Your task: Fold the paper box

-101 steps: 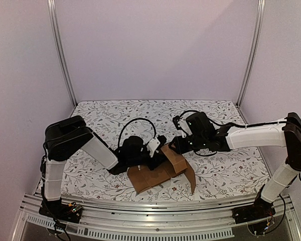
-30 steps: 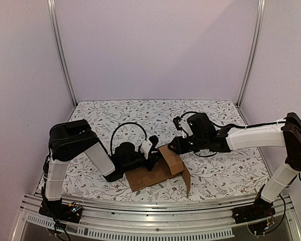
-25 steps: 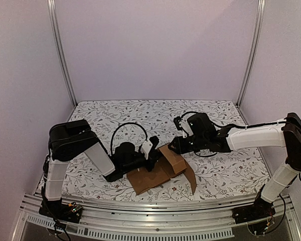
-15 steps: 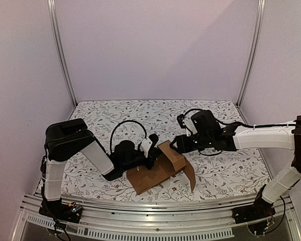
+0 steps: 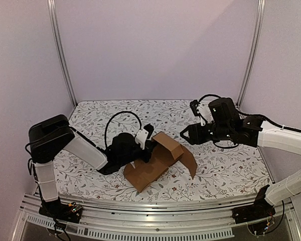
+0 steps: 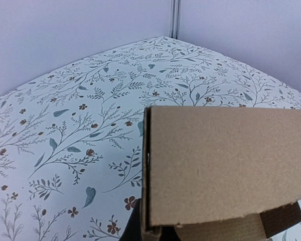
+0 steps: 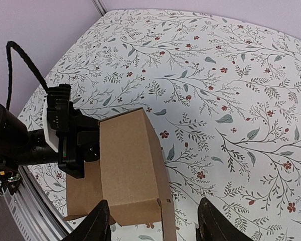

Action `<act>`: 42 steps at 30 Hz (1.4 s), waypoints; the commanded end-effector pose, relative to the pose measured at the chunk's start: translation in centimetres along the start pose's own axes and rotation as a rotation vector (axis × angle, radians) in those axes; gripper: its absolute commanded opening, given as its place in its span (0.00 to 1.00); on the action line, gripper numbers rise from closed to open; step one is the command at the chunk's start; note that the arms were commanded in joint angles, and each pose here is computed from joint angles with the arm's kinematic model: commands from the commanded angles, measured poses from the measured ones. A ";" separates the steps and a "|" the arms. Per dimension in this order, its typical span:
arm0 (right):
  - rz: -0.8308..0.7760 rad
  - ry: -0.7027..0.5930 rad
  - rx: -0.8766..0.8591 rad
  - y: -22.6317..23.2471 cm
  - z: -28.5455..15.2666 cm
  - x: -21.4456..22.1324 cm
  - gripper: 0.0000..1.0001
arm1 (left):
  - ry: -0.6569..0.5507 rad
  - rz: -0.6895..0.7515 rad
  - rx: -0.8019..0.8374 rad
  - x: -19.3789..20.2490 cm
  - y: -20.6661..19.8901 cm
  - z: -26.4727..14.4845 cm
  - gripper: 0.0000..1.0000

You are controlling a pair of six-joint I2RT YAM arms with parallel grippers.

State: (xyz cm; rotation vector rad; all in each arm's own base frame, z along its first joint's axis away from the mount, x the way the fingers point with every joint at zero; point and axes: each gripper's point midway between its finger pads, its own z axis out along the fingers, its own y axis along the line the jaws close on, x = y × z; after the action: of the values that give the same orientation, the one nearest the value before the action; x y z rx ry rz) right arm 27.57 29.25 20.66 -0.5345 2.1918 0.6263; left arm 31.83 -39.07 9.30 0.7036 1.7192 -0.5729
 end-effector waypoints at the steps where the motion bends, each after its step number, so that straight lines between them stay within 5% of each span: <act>1: -0.004 0.015 0.047 -0.8 -2.2 -0.9 0.57 | 0.134 -0.067 -0.122 0.6 1.4 0.3 0.00; 5: 0.039 0.041 0.026 -0.4 -2.4 -0.8 0.50 | 0.216 -0.114 -0.198 1.4 2.4 0.4 0.00; 11: 0.114 0.100 -0.031 0.5 0.1 0.7 0.10 | 0.250 -0.185 -0.295 2.1 3.0 -0.5 0.00; 14: 0.139 0.116 -0.030 0.5 1.7 1.2 0.00 | 0.271 -0.225 -0.306 2.5 2.7 -0.8 0.00; 32: 0.188 0.205 0.023 -0.8 8.7 4.6 0.00 | 0.333 -0.329 -0.300 2.5 0.8 -1.1 0.00; 42: 0.250 0.126 -0.051 0.5 9.9 2.7 0.00 | 0.334 -0.442 -0.199 1.3 -1.4 -0.8 0.00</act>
State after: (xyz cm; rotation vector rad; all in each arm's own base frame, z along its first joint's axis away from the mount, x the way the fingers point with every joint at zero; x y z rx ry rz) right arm 30.02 33.47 11.37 -0.3831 2.4591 0.7080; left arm 31.37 -37.23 6.50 0.2821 2.2199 -0.4605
